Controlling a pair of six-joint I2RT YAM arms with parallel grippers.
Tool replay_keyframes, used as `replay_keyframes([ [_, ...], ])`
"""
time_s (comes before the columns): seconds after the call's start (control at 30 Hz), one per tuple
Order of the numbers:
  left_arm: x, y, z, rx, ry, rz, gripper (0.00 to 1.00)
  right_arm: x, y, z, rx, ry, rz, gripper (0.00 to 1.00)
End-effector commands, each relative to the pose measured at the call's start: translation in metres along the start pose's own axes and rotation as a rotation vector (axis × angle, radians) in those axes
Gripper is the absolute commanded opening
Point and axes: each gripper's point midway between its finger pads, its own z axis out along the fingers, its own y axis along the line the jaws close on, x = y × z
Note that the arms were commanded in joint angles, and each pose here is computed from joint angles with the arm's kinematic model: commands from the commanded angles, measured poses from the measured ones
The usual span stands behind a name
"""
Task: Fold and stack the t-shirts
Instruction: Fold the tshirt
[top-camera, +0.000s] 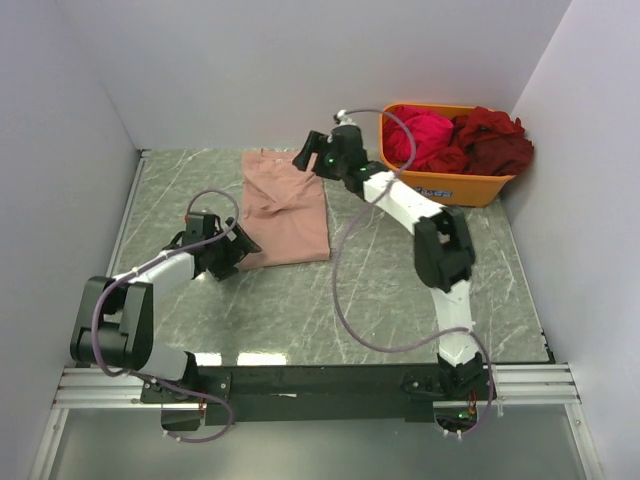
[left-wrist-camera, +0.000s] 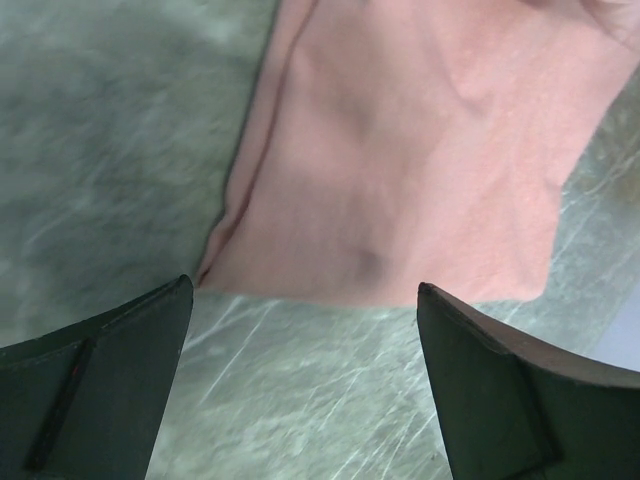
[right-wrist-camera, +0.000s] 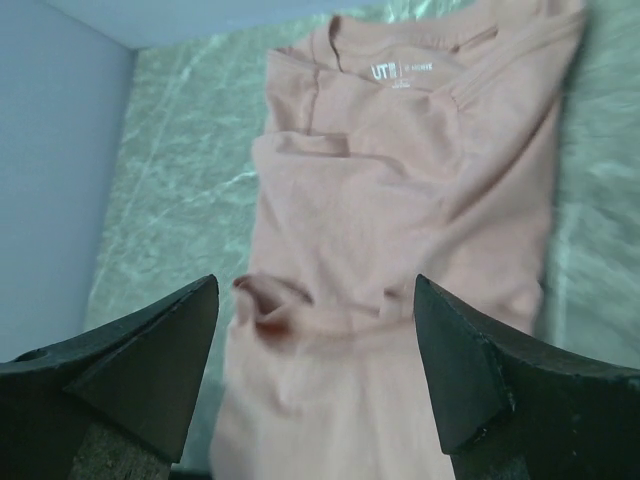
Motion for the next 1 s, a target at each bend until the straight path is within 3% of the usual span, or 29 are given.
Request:
replay_keyframes([
  [0.0, -0.007, 0.009, -0.014, -0.058, -0.053, 0.030, 0.99, -0.044, 0.043, -0.063, -0.089, -0.098, -0.057, 0.85],
  [0.17, -0.011, 0.018, -0.025, -0.105, -0.102, 0.033, 0.99, 0.010, 0.019, -0.103, -0.070, 0.024, -0.050, 0.85],
  [0.37, -0.003, 0.029, -0.016, -0.130, -0.077, 0.021, 0.99, 0.069, -0.009, -0.131, -0.032, 0.171, -0.008, 0.84],
  [0.5, -0.002, 0.031, -0.007, -0.135, -0.059, 0.023, 0.90, 0.106, -0.018, -0.144, -0.048, 0.272, 0.026, 0.83],
  [0.6, -0.003, 0.034, 0.001, -0.153, -0.045, 0.023, 0.80, 0.127, -0.022, -0.146, -0.056, 0.318, 0.047, 0.82],
  [0.7, -0.002, 0.039, 0.008, -0.179, -0.028, 0.017, 0.56, 0.145, -0.025, -0.140, -0.065, 0.370, 0.072, 0.80],
  [0.8, 0.001, 0.038, 0.013, -0.167, -0.008, 0.014, 0.42, 0.160, -0.026, -0.136, -0.058, 0.415, 0.076, 0.77],
  [0.97, -0.001, 0.034, 0.023, -0.155, 0.007, 0.024, 0.22, 0.171, -0.051, -0.131, 0.072, 0.437, 0.016, 0.75],
])
